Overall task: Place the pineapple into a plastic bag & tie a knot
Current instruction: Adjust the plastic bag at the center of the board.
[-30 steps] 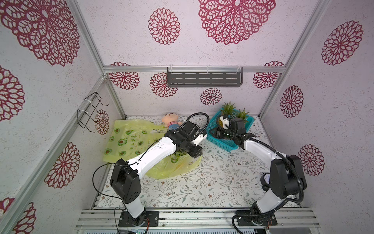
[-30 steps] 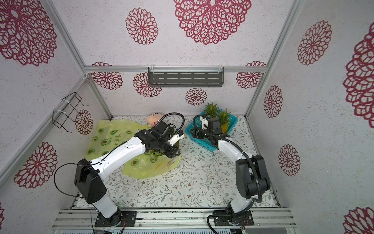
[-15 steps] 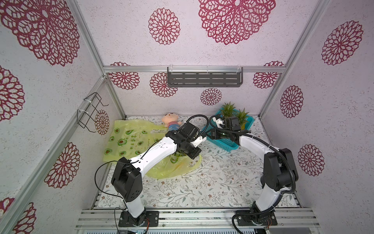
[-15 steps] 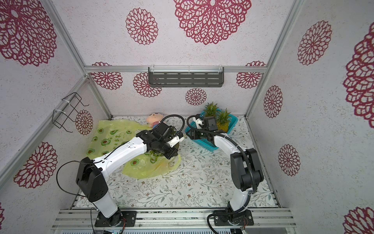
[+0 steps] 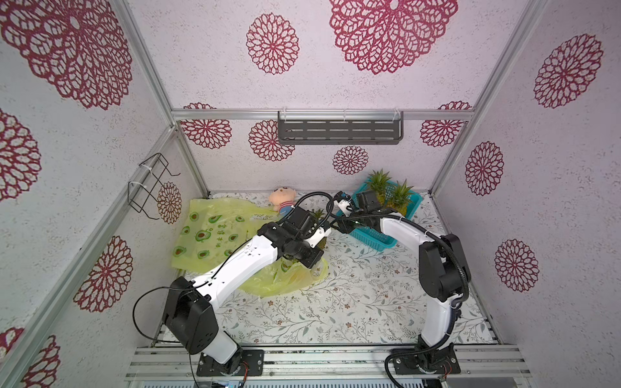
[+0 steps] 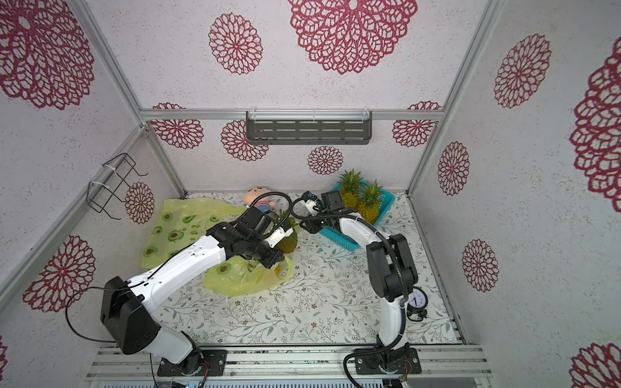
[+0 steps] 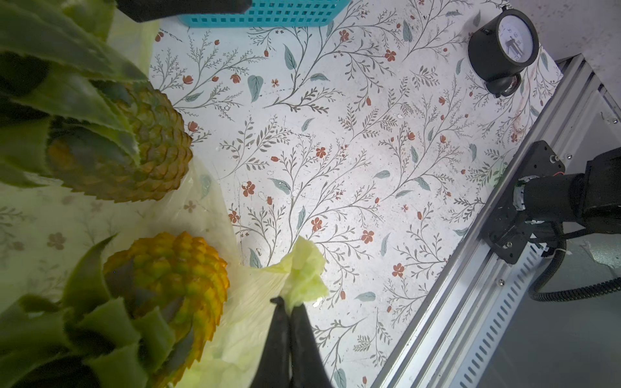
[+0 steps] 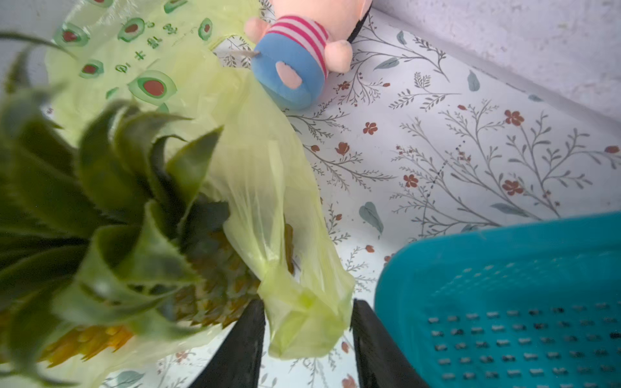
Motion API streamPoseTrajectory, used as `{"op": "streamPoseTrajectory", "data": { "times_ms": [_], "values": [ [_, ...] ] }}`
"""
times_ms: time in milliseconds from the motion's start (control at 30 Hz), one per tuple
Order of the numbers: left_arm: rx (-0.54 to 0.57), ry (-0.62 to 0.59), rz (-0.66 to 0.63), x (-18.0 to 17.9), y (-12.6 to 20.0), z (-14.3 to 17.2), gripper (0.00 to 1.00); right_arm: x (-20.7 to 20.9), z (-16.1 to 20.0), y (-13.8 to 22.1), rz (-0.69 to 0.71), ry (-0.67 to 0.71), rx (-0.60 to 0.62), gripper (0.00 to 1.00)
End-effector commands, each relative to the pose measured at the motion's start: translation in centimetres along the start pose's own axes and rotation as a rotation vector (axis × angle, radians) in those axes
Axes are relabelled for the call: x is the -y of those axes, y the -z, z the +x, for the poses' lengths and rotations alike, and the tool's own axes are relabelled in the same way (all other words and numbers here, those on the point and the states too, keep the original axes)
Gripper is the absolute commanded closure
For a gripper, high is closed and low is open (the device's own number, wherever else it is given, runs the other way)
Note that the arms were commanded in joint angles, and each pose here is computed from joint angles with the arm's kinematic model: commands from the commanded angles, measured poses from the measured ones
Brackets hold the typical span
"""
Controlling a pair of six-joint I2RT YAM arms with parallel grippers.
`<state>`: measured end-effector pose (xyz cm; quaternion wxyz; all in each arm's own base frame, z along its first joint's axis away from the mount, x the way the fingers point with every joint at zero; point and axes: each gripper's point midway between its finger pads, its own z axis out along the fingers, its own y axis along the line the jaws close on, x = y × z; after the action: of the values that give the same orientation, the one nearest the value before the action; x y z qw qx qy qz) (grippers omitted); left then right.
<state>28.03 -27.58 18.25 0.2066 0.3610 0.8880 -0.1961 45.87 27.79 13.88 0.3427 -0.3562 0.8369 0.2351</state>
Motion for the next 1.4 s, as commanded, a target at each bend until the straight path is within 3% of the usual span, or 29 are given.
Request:
{"op": "streamPoseTrajectory", "data": {
  "times_ms": [0,300,500,700,833,1133,1367],
  "values": [
    [0.026,0.002,-0.012,-0.4,0.4,-0.5,1.00,0.5,-0.2,0.1,0.021,0.108,-0.034,0.54],
    [0.029,0.007,-0.021,-0.7,0.4,-0.6,1.00,-0.4,-0.8,-1.5,-0.031,0.144,-0.026,0.54],
    [0.049,0.017,-0.040,-1.0,1.3,-0.7,1.00,-0.3,-2.8,0.0,-0.014,0.109,0.067,0.99],
    [0.136,0.000,-0.068,-0.7,4.5,-0.9,1.00,-2.4,-6.2,6.7,-0.065,0.038,0.279,1.00],
    [0.255,-0.022,-0.099,-0.7,8.4,-1.6,1.00,-3.4,-8.3,11.6,-0.042,-0.013,0.369,1.00],
    [0.630,0.005,-0.201,-1.9,19.0,-4.5,1.00,-3.6,-12.3,19.8,0.085,-0.129,0.462,1.00],
    [0.793,0.054,-0.369,-4.8,25.0,-7.6,1.00,-3.4,-16.7,27.1,0.233,-0.151,0.587,1.00]
  ]
}}
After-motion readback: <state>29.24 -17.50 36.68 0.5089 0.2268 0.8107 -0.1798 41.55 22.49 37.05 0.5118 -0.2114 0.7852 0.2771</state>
